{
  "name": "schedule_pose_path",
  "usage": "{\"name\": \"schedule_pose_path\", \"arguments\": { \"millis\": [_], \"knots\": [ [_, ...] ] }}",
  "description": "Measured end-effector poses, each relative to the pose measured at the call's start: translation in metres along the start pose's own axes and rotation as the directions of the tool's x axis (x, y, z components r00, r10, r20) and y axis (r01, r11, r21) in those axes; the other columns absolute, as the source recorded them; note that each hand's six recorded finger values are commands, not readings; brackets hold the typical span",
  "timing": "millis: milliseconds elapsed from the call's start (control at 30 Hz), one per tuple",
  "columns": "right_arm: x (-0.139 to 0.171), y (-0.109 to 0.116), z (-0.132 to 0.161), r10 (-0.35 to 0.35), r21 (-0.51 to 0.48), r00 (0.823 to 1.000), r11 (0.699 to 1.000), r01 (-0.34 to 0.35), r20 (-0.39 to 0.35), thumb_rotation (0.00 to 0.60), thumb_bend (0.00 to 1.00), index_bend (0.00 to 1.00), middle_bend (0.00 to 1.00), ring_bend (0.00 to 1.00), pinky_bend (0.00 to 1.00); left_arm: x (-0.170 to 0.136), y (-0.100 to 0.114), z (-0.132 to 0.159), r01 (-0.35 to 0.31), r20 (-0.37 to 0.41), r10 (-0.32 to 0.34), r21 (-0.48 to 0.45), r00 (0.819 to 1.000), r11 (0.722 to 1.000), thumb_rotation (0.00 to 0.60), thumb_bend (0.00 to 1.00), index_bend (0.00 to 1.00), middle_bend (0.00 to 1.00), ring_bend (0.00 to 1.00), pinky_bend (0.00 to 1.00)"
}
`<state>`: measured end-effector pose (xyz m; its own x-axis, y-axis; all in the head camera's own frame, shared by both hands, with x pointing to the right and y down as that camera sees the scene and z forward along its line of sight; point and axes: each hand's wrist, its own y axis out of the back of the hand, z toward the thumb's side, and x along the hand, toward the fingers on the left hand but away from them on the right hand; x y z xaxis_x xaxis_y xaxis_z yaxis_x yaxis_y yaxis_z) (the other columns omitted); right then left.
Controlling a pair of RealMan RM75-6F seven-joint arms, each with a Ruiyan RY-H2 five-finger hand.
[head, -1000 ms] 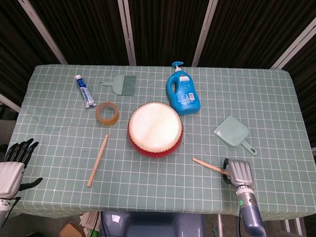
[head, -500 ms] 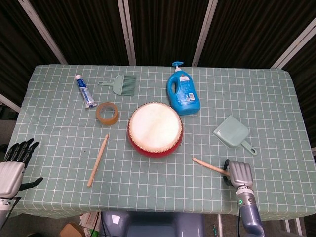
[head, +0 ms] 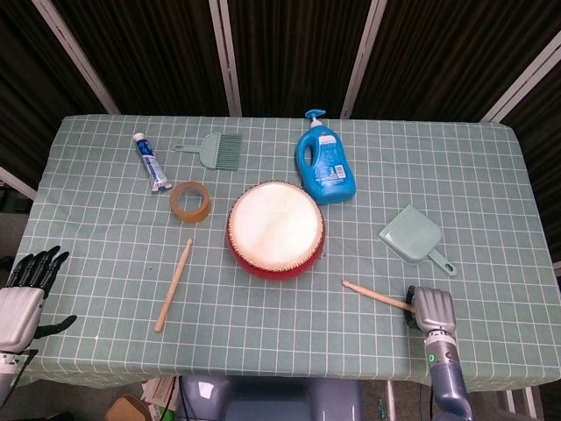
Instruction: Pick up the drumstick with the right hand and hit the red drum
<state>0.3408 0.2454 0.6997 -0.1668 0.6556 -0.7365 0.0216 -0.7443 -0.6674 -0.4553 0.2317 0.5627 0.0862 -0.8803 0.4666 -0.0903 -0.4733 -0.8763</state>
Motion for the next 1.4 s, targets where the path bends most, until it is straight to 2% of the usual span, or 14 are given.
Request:
{"name": "schedule_pose_path", "arguments": {
  "millis": [133, 200, 467, 800, 1000, 1167, 1400],
  "knots": [
    [0.001, 0.001, 0.0, -0.011, -0.003, 1.0, 1.0, 0.011, -0.007, 0.6, 0.82, 0.86, 1.0, 1.0, 1.0, 0.0, 0.001, 0.0, -0.003, -0.001, 0.003, -0.002, 1.0, 1.0, 0.6, 0.07, 0.0, 0.0, 0.0, 0.02],
    [0.001, 0.001, 0.0, -0.015, -0.008, 1.0, 1.0, 0.015, -0.01, 0.6, 0.86, 0.89, 1.0, 1.0, 1.0, 0.0, 0.001, 0.0, -0.003, -0.002, 0.003, -0.003, 1.0, 1.0, 0.6, 0.07, 0.0, 0.0, 0.0, 0.02],
    [0.003, 0.011, 0.001, -0.057, -0.025, 0.997, 0.998, 0.056, -0.043, 0.6, 0.89, 0.92, 1.0, 1.0, 1.0, 0.001, 0.001, -0.001, -0.004, -0.003, 0.004, -0.005, 1.0, 1.0, 0.6, 0.07, 0.0, 0.0, 0.0, 0.02],
    [0.013, 0.056, 0.005, -0.163, -0.112, 0.979, 0.982, 0.149, -0.123, 0.6, 0.9, 0.94, 1.0, 1.0, 1.0, 0.0, 0.001, -0.001, -0.002, -0.003, 0.002, -0.004, 1.0, 1.0, 0.6, 0.07, 0.0, 0.0, 0.0, 0.02],
    [0.019, 0.08, 0.005, -0.201, -0.155, 0.97, 0.972, 0.179, -0.139, 0.6, 0.9, 0.94, 1.0, 1.0, 1.0, 0.0, 0.001, -0.001, -0.002, -0.005, 0.002, -0.004, 1.0, 1.0, 0.6, 0.07, 0.0, 0.0, 0.0, 0.02],
    [0.021, 0.102, 0.002, -0.241, -0.172, 0.961, 0.961, 0.216, -0.136, 0.6, 0.9, 0.95, 1.0, 1.0, 1.0, 0.001, 0.001, -0.001, -0.001, -0.005, 0.001, -0.004, 1.0, 1.0, 0.6, 0.07, 0.0, 0.0, 0.0, 0.02],
    [0.016, 0.134, -0.006, -0.302, -0.195, 0.949, 0.94, 0.281, -0.09, 0.6, 0.9, 0.94, 1.0, 1.0, 1.0, 0.001, 0.0, 0.0, -0.001, -0.002, 0.001, -0.001, 1.0, 1.0, 0.6, 0.07, 0.0, 0.0, 0.0, 0.02]
  ]
}}
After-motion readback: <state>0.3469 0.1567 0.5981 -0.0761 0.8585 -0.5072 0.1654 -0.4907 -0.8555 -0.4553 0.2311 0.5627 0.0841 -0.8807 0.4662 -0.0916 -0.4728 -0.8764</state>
